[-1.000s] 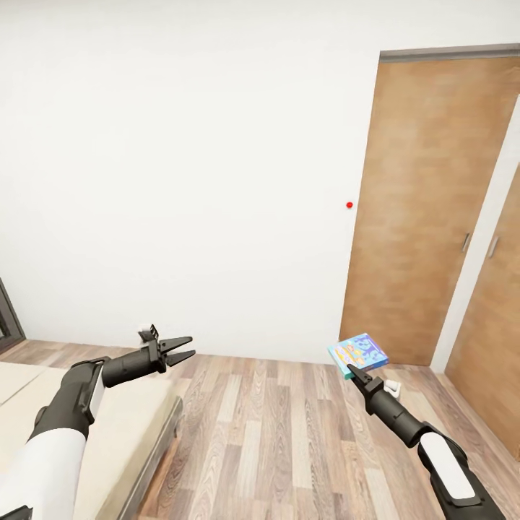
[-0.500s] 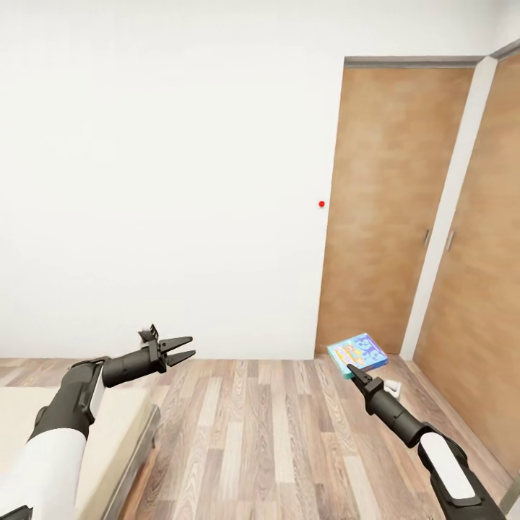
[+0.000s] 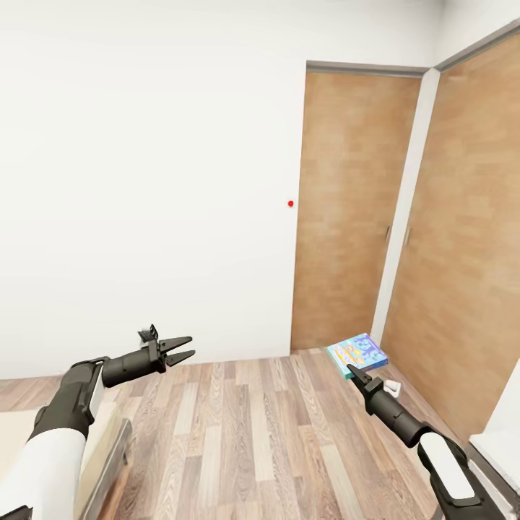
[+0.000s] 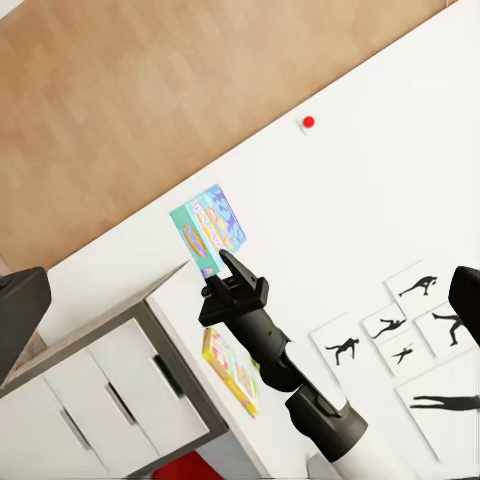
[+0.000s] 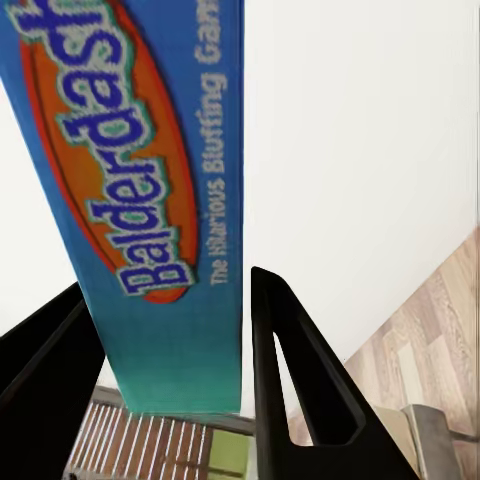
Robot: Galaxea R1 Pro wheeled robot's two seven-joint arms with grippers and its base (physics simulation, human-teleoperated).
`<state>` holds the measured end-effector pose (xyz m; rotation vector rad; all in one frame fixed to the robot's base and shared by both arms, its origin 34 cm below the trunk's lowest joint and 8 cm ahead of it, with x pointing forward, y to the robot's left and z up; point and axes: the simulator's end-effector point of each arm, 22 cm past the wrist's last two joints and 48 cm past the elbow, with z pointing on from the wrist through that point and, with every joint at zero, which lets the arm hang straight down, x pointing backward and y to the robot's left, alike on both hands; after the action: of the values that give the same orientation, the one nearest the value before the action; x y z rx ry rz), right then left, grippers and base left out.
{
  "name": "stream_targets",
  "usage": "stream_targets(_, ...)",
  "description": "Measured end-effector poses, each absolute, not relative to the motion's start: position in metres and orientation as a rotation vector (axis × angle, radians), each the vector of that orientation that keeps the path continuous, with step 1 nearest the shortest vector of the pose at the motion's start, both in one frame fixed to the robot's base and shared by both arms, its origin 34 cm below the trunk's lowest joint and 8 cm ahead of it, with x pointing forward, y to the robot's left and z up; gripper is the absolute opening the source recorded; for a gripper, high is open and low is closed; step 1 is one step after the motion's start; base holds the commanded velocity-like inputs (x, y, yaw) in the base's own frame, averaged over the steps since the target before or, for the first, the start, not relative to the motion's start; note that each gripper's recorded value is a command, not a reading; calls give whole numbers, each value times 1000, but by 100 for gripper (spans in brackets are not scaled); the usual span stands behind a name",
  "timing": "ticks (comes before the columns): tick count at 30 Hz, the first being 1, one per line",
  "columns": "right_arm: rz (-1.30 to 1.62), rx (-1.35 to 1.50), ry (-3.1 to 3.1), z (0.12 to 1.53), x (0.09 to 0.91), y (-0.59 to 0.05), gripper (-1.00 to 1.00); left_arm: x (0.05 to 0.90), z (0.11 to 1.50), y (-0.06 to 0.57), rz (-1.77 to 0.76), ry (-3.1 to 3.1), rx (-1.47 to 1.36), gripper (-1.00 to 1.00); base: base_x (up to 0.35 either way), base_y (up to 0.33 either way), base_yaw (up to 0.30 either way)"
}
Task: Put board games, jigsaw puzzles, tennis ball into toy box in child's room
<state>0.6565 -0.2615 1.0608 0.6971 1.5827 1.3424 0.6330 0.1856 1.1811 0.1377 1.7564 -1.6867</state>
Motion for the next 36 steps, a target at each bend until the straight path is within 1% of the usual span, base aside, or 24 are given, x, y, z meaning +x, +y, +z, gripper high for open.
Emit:
stream_targets(32,1342,695,1583,1061,657,-261,-100,633,1181,187,-1686,1754,135,100,0,0,-267)
stream_targets(36,1344,697,1581,1061,656,-261,-100,633,1182,187,-1686,1753,134,100,24,105,-267)
